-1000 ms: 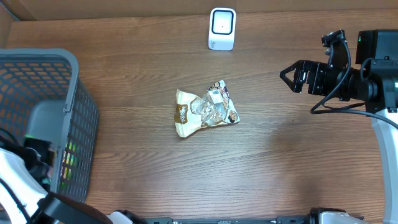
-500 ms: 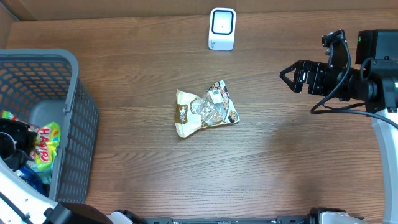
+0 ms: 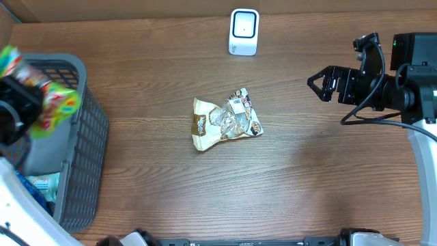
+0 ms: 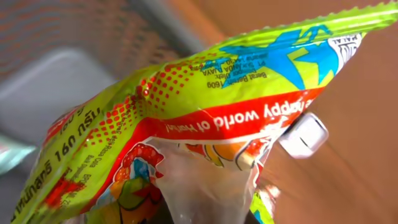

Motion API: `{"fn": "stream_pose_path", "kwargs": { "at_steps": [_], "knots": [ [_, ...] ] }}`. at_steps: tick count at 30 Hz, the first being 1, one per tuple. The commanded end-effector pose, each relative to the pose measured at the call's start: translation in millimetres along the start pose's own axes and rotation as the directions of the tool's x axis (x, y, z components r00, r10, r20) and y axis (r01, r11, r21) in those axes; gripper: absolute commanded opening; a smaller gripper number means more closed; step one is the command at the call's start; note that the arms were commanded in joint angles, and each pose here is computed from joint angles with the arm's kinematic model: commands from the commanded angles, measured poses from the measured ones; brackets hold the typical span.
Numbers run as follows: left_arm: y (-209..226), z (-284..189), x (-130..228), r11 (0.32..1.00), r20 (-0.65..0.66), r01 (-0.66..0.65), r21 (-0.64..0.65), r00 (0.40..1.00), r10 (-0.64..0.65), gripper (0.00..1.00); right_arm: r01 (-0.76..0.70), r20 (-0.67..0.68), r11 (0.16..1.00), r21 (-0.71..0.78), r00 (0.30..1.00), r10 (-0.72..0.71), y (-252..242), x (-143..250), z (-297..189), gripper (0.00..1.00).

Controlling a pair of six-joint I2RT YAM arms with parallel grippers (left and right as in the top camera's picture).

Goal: Scan the item barcode
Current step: 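Carry the Haribo bag out and drop it beside the mushroom bag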

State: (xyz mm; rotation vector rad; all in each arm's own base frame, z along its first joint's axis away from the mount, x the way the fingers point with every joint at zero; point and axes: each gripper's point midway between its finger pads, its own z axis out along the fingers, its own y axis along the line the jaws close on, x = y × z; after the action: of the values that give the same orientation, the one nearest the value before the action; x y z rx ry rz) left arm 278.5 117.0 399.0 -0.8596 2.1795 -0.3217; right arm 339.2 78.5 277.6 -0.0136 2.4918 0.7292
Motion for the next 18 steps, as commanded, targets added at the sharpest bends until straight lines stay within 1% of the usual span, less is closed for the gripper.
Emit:
{"fn": "stream_pose_path", "kwargs": {
  "at_steps": [1,3,6,7,9,11,15,16,18],
  "knots": [
    [-59.9,-13.9,25.4,0.972,-0.016,-0.164,0.166,0.986,0.169,0.04,0.021,0.023,1.000,-0.005,1.000,-0.021,5.1,-7.0,-4.3,1.00],
    [-80.9,-5.4,47.1,0.952,-0.087,-0.210,0.222,0.968,0.234,0.04,0.021,0.024,1.000,-0.005,0.999,-0.021,5.1,-7.1,-4.3,1.00],
    [-94.9,13.9,73.8,0.938,-0.190,-0.257,0.234,0.934,0.304,0.04,0.022,0.024,1.000,-0.005,0.999,-0.021,5.1,-7.2,-4.3,1.00],
    [-94.4,22.8,81.5,0.941,-0.227,-0.266,0.209,0.923,0.311,0.04,0.022,0.024,1.000,-0.005,0.999,-0.021,5.1,-7.2,-4.3,1.00],
    [-88.3,46.7,95.6,0.956,-0.305,-0.269,0.119,0.906,0.292,0.04,0.021,0.024,1.000,-0.005,0.999,-0.021,5.1,-7.1,-4.3,1.00],
    [-86.8,67.9,110.2,0.954,-0.369,-0.289,0.082,0.880,0.298,0.04,0.021,0.024,1.000,-0.005,0.999,-0.021,5.1,-7.1,-4.3,1.00],
    [-84.7,113.1,147.8,0.940,-0.506,-0.340,0.033,0.805,0.310,0.04,0.022,0.024,1.000,-0.005,0.999,-0.022,5.1,-7.3,-4.3,1.00],
    [-84.9,130.8,165.8,0.933,-0.558,-0.358,0.029,0.769,0.312,0.04,0.022,0.024,1.000,-0.005,0.999,-0.021,5.1,-7.2,-4.3,1.00],
    [-83.3,156.4,194.1,0.924,-0.626,-0.382,0.018,0.716,0.309,0.04,0.021,0.024,1.000,-0.005,0.999,-0.021,5.1,-7.1,-4.3,1.00]
  ]
}}
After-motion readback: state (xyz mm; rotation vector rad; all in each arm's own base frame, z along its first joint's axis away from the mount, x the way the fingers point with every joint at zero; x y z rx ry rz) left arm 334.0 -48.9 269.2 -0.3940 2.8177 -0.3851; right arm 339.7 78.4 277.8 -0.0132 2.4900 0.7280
